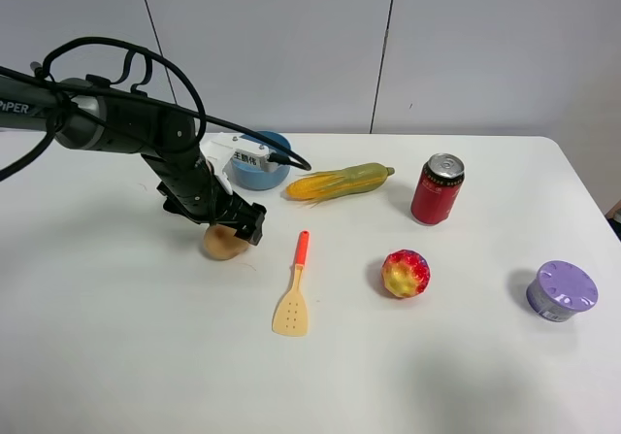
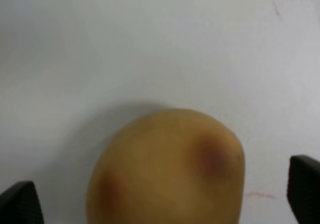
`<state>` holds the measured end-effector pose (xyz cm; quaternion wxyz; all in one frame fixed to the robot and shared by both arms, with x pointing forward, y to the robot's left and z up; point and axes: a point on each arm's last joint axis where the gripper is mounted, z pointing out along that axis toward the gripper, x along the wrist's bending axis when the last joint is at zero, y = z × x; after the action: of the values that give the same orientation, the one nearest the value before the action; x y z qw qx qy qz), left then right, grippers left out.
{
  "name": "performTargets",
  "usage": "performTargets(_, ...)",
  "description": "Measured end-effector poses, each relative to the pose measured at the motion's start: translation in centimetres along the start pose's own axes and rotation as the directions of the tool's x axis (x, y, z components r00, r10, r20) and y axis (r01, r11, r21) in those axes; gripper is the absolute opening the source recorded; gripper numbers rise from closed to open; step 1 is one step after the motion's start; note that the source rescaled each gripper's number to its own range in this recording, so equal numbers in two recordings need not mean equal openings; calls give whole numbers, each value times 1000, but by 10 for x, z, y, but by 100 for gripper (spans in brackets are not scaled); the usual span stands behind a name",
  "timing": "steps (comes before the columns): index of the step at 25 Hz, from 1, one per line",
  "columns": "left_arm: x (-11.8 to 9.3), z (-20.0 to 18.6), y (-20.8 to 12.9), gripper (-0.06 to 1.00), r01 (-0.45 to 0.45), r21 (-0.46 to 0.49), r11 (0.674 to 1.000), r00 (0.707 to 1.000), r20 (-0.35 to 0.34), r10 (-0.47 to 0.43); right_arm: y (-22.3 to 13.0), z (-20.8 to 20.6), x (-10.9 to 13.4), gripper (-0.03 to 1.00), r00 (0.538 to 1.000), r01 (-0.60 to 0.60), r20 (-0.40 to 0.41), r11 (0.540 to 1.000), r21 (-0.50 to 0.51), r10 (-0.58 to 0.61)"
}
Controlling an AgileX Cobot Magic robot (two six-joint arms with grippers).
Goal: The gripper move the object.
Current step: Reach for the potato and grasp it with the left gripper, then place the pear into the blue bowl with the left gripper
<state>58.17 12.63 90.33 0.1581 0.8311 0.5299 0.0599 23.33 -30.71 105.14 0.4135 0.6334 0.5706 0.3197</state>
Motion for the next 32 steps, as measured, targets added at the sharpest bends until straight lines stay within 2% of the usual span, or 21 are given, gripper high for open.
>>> performTargets(10, 2, 22, -7, 98, -13, 55, 998, 1000, -6, 13, 0, 0, 0, 100, 1000, 0, 0, 1000, 0, 0)
performTargets(12, 2, 22, -7, 89, -14, 53, 998, 1000, -6, 14, 0, 0, 0, 100, 1000, 0, 0, 1000, 0, 0)
performTargets(18, 2, 21, -6, 32, -8, 44, 999, 1000, -3, 8, 0, 0, 0, 100, 1000, 0, 0, 1000, 0, 0)
performTargets(22, 1, 19, -5, 8, 0, 47, 999, 1000, 2, 0, 0, 0, 0, 100, 1000, 0, 0, 1000, 0, 0)
performTargets(24, 0, 16, -4, 3, 3, 57, 998, 1000, 7, -3, 0, 0, 0, 100, 1000, 0, 0, 1000, 0, 0)
performTargets(28, -2, 4, 2, 2, -2, 93, 996, 1000, 16, 0, 0, 0, 0, 100, 1000, 0, 0, 1000, 0, 0)
performTargets(32, -5, -23, 22, 1, -11, 36, 999, 1000, 25, 10, 0, 0, 0, 100, 1000, 0, 0, 1000, 0, 0)
